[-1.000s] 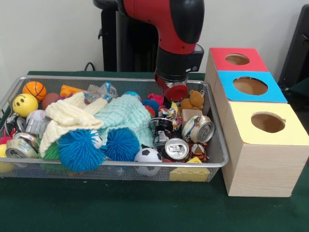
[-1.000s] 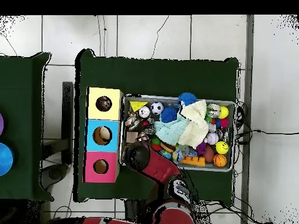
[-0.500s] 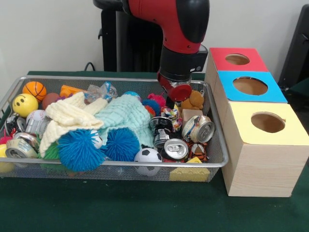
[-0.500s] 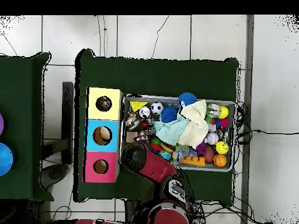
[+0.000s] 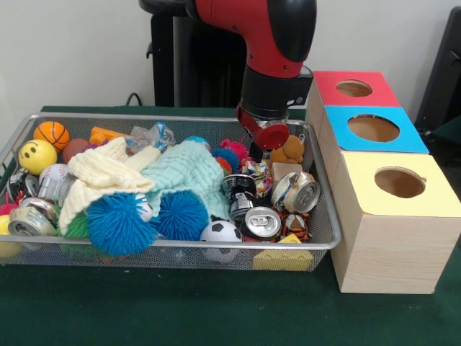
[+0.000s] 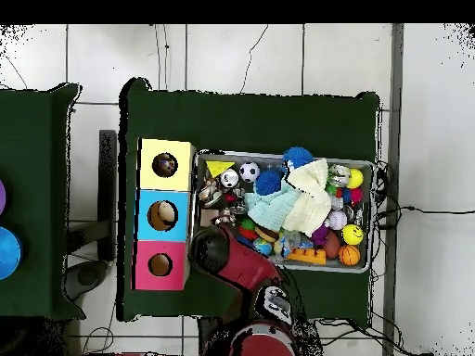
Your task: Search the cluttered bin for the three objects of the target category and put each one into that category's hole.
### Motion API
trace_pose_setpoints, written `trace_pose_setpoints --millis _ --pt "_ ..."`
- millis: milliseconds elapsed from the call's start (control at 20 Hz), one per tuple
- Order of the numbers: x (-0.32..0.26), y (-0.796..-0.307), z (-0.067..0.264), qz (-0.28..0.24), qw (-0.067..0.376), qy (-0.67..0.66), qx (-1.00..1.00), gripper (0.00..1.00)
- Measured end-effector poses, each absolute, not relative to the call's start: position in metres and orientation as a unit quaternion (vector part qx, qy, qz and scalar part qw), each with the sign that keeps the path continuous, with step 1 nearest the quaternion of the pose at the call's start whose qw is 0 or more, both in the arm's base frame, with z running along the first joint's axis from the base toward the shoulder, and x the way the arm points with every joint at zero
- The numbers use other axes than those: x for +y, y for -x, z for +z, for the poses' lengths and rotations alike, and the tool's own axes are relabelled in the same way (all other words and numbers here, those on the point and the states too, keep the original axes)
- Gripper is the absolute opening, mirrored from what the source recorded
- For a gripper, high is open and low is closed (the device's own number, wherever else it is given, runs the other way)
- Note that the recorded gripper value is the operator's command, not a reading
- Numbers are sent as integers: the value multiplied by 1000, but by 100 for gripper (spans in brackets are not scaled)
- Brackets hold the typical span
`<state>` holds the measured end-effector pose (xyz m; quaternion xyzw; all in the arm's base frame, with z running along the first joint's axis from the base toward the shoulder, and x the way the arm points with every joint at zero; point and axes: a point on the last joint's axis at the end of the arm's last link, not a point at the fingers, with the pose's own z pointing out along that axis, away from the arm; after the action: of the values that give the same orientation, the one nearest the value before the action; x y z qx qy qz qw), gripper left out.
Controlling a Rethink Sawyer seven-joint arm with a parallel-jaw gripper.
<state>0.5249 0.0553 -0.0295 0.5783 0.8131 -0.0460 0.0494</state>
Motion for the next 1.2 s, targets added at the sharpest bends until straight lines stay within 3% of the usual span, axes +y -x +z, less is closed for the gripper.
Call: trace_pose_setpoints --millis 1200 --pt "60 -540 54 -60 59 -565 821 0"
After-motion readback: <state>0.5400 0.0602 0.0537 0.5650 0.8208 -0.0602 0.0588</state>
